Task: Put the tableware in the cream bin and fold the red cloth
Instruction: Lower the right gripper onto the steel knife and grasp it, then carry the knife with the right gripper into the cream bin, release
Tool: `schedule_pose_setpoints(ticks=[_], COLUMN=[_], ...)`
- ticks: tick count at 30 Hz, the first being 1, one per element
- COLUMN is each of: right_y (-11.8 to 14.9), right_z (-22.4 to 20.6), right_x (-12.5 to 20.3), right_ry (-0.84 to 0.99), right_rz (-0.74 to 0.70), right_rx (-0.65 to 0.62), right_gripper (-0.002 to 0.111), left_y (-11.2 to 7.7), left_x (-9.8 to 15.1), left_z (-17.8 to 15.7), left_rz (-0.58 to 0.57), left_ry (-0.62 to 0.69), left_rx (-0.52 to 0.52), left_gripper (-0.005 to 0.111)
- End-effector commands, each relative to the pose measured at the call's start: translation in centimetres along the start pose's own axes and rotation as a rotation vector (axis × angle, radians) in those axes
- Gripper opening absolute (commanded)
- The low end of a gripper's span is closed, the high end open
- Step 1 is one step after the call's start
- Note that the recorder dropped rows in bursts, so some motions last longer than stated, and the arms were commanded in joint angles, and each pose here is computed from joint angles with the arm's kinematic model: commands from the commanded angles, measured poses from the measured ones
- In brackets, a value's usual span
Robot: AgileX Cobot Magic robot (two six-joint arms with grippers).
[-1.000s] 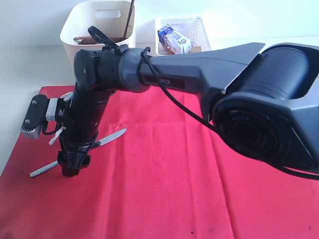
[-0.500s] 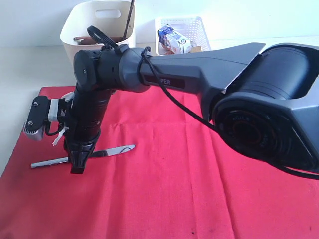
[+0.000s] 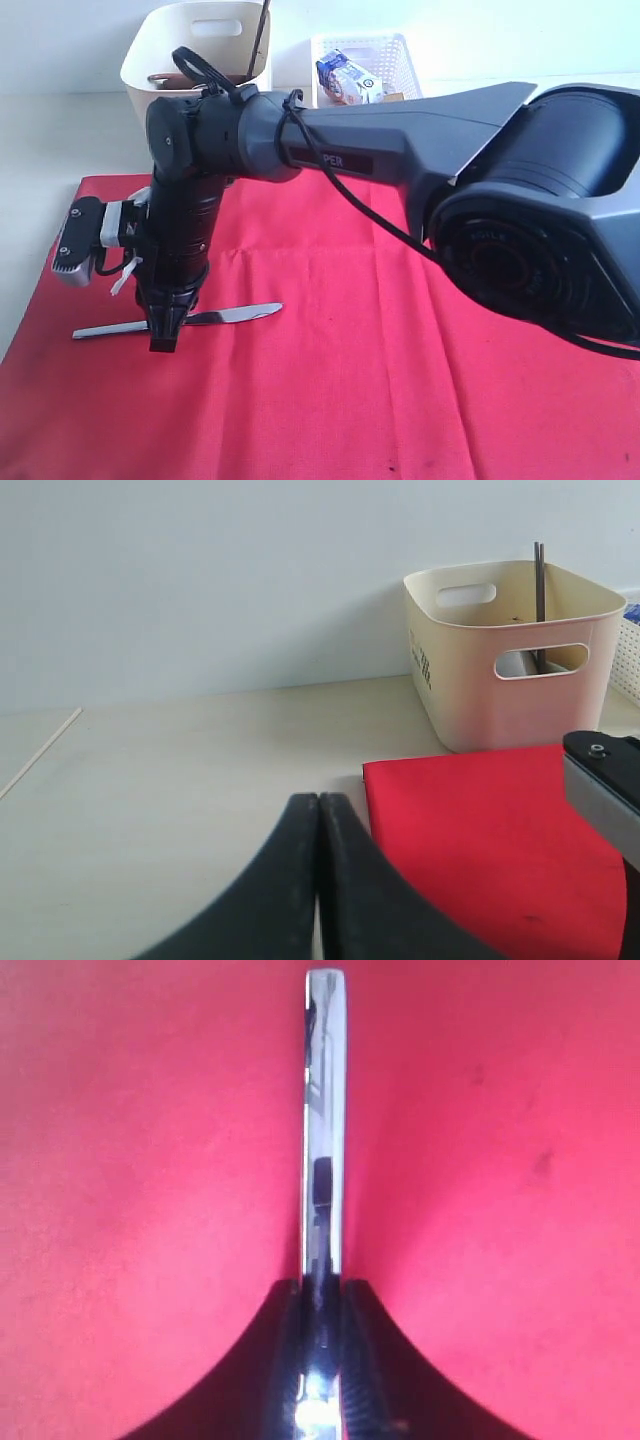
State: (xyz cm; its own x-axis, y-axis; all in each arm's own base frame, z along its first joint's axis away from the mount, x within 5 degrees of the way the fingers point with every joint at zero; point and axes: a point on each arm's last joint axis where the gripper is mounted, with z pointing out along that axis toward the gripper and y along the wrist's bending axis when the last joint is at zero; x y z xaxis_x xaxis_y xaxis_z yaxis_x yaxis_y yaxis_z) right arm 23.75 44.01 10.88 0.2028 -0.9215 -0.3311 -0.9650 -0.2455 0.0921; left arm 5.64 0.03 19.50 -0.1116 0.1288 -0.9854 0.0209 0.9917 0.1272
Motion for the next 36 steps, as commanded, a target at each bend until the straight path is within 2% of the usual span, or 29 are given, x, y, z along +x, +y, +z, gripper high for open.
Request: schedule_pose_setpoints(ticks=[1, 17, 26, 36], right_y=[0.3, 0.1, -3.9, -10.0], right_z=[-1.4, -8.7, -13.3, -20.2], right_x=[-0.2, -2.6, -1.8, 0.5], right_ry=[0.017, -0.094, -0.224, -0.588], right_rz=[0.0, -0.045, 0.096, 0.334], right_rx=[0.009, 0.164, 0.317, 0.624], right_gripper=[0.0, 0.0, 0.0, 0.0], left_y=[0.0, 0.0, 0.0, 0.0], left_x=[-0.1, -0.1, -0.1, -0.1], left_z=[-0.1, -0.1, -0.1, -0.1], left_rz=[-0.008, -0.008, -0.008, -0.008], left_ry=[-0.009, -0.009, -0.009, -0.009], left_rx=[0.005, 0.005, 0.005, 0.005], left_gripper=[0.001, 0.001, 0.001, 0.001])
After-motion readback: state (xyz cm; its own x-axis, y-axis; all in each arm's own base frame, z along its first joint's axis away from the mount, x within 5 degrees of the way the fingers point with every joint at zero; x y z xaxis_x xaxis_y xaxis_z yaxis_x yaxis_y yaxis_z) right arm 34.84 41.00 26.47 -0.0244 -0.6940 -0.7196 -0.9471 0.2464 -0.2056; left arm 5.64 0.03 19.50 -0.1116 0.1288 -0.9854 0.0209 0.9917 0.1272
